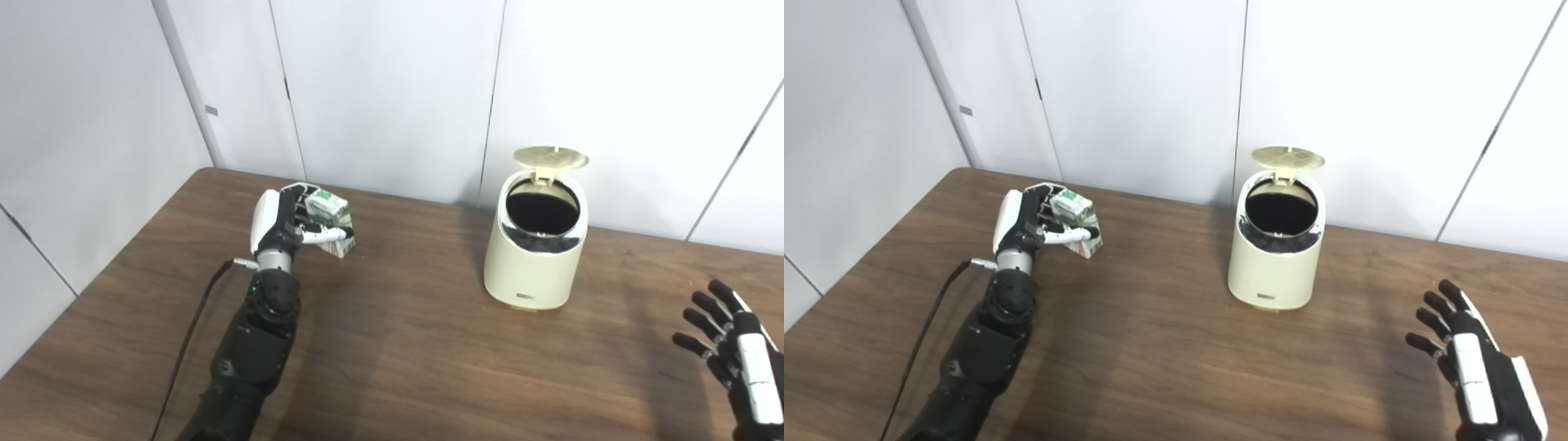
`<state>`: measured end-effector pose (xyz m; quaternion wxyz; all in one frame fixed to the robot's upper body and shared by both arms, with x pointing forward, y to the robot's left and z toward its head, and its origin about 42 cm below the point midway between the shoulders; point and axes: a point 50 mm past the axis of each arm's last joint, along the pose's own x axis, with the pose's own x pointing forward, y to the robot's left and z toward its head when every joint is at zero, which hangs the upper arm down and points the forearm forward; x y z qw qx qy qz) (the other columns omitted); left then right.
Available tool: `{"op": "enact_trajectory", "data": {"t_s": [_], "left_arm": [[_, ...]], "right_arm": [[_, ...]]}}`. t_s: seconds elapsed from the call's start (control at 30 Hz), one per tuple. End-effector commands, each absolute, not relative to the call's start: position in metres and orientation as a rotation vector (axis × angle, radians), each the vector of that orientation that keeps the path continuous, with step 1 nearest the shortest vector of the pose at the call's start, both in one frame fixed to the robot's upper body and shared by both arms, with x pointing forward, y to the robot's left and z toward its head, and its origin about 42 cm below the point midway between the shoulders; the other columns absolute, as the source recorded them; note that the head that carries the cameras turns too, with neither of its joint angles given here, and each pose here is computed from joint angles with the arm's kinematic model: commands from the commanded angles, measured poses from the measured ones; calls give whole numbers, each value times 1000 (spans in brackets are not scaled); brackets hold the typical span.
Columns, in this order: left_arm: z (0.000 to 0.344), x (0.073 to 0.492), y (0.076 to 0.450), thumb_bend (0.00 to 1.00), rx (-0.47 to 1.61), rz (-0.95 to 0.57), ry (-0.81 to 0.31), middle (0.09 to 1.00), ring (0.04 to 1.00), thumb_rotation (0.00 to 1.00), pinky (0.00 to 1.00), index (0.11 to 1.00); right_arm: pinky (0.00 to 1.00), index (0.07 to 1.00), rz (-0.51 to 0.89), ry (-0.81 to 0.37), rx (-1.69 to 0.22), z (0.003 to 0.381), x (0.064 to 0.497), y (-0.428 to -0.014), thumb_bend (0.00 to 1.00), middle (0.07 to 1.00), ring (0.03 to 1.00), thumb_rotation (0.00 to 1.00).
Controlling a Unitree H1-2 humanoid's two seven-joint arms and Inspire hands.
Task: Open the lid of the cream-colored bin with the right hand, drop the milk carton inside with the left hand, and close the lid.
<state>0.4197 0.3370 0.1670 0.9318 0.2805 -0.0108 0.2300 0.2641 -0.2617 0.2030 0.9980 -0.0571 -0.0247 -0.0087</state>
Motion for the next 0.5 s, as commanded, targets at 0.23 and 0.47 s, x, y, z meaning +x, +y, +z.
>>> {"op": "enact_trajectory", "data": {"t_s": [0.23, 0.47], "left_arm": [[206, 433, 336, 478, 545, 551, -182, 489, 450, 0, 368, 463], [214, 422, 319, 479, 472, 604, -213, 484, 456, 0, 375, 463]], "right_arm": [[810, 952, -14, -115, -125, 222, 266, -257, 514, 922, 911, 965], [822, 958, -32, -112, -135, 222, 267, -255, 503, 929, 919, 994]]}}
